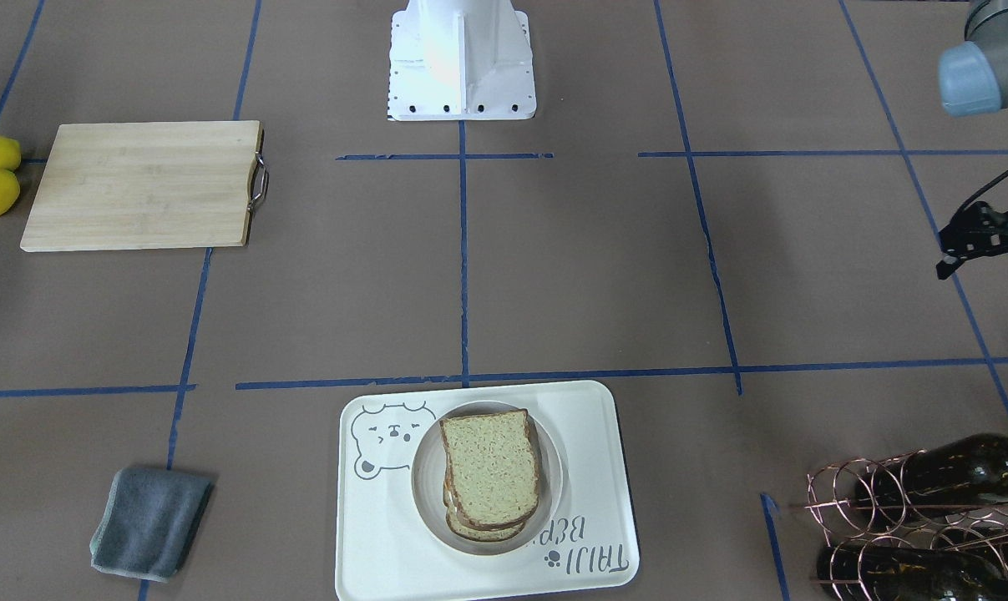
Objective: Make sandwich and place on tray
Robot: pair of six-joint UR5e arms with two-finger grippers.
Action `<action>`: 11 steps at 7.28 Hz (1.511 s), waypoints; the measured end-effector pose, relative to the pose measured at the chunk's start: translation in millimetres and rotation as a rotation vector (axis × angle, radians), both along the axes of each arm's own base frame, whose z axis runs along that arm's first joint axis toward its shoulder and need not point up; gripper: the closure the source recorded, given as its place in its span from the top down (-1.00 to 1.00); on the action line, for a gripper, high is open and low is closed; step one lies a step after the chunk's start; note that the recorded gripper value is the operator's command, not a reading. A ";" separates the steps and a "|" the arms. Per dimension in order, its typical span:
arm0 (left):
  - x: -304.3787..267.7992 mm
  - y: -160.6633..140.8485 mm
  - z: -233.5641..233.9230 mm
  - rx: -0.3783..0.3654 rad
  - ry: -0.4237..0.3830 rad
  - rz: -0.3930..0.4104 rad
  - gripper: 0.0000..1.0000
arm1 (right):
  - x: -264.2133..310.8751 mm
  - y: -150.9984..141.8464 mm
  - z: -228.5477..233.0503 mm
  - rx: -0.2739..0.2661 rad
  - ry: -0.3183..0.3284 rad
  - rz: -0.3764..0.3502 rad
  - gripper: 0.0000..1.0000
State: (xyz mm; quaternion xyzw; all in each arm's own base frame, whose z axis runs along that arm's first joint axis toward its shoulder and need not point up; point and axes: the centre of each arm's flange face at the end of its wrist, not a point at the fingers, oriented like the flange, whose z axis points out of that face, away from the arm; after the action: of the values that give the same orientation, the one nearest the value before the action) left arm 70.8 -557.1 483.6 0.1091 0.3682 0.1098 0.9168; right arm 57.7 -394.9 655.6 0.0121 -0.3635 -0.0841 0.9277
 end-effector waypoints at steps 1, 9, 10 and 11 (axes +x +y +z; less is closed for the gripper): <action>-19.7 5.1 23.4 -0.120 -0.024 -0.006 1.00 | 0.0 0.3 0.3 -0.001 0.000 0.000 1.00; -169.7 95.0 143.7 -0.177 0.006 -0.098 1.00 | -0.4 2.0 -0.6 -0.006 -0.006 0.005 1.00; -169.8 94.1 144.1 -0.170 0.006 -0.098 1.00 | -0.5 2.3 -0.8 -0.006 -0.007 0.005 1.00; -169.8 93.0 141.8 -0.161 0.008 -0.096 1.00 | -0.4 3.2 -0.2 -0.004 -0.006 0.001 1.00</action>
State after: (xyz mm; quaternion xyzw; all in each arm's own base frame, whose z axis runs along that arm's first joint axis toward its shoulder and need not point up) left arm -98.9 -464.1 625.4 0.0530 0.3739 0.0352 0.9253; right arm 57.3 -391.7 655.4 0.0106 -0.3666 -0.0826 0.9266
